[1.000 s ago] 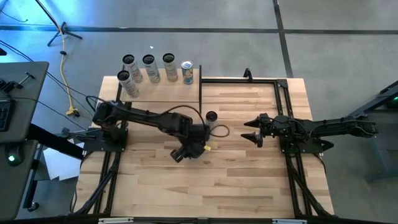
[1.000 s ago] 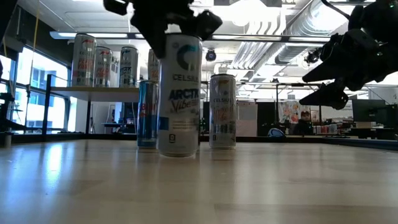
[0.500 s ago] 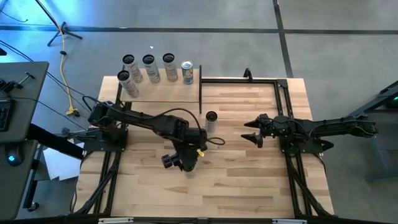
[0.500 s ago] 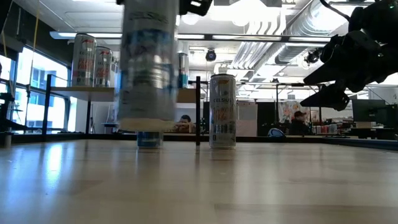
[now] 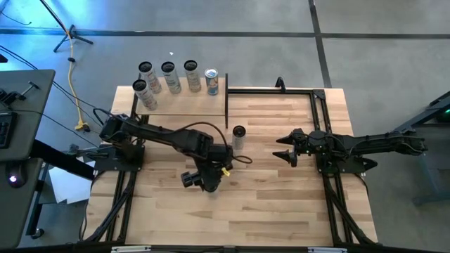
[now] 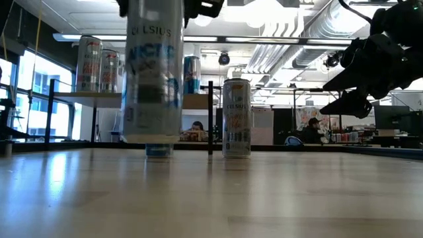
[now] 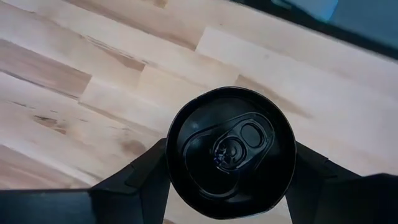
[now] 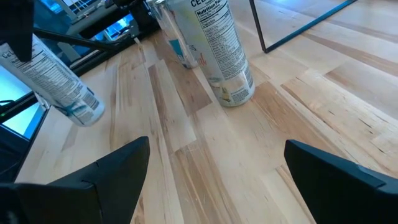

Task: Place canned beverage on shelf
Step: Put the white blue soda can on the shelf aligned with the other white blue soda can

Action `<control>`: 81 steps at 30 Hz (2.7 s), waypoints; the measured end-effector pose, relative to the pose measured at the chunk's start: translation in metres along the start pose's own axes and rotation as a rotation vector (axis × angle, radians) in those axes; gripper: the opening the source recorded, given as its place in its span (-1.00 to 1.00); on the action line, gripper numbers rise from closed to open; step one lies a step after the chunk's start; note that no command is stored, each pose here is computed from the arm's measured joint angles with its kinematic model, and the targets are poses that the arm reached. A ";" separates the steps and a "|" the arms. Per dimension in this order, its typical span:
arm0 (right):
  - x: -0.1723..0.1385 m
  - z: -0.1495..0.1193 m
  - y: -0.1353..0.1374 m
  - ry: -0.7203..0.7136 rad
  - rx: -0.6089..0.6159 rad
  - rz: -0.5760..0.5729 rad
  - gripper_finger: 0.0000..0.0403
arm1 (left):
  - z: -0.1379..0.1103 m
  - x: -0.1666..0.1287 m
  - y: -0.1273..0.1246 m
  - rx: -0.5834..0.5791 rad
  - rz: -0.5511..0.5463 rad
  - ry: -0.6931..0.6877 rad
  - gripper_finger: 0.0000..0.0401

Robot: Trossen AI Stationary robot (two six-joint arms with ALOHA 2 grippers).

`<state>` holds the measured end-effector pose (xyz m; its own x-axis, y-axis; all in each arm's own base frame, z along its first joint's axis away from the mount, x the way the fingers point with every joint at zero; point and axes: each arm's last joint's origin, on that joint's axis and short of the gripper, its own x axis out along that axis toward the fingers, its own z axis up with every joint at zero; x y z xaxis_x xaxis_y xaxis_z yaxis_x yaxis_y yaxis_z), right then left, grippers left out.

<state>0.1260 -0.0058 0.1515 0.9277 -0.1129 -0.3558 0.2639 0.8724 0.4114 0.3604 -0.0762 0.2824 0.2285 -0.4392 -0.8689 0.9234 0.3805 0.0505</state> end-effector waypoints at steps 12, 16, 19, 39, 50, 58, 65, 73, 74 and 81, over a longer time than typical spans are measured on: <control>0.000 -0.001 -0.001 0.007 -0.001 -0.009 0.79 | -0.010 0.015 0.004 0.042 0.005 0.044 0.03; 0.000 -0.001 -0.001 0.013 -0.002 -0.012 0.79 | -0.011 0.015 0.005 0.016 0.029 0.067 0.03; 0.000 -0.001 -0.001 0.014 -0.002 -0.012 0.79 | -0.011 0.015 0.007 -0.001 0.060 0.088 0.05; 0.000 -0.003 -0.001 0.028 -0.003 -0.014 0.79 | -0.020 0.018 0.016 -0.120 0.092 0.105 0.23; 0.000 -0.003 -0.001 0.028 -0.003 -0.014 0.79 | -0.019 0.019 0.016 -0.160 0.121 0.141 0.65; 0.000 -0.003 -0.001 0.028 -0.003 -0.015 0.79 | -0.013 0.019 0.010 -0.192 0.169 0.191 0.76; 0.000 -0.003 -0.002 0.034 -0.003 -0.019 0.79 | 0.008 0.003 -0.010 -0.324 0.270 0.184 0.76; 0.000 -0.004 -0.002 0.035 -0.004 -0.024 0.79 | 0.046 0.002 -0.048 -0.619 0.568 0.205 0.76; 0.000 -0.004 -0.002 0.037 -0.004 -0.025 0.79 | 0.050 0.003 -0.052 -0.672 0.633 0.201 0.76; 0.000 -0.004 -0.002 0.038 -0.004 -0.024 0.79 | 0.068 0.010 -0.073 -1.071 1.120 0.013 0.76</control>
<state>0.1243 -0.0058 0.1475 0.9102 -0.1159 -0.3977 0.2851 0.8717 0.3986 0.3164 -0.1642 0.3034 0.6203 0.4625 -0.6335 -0.3582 0.8856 0.2958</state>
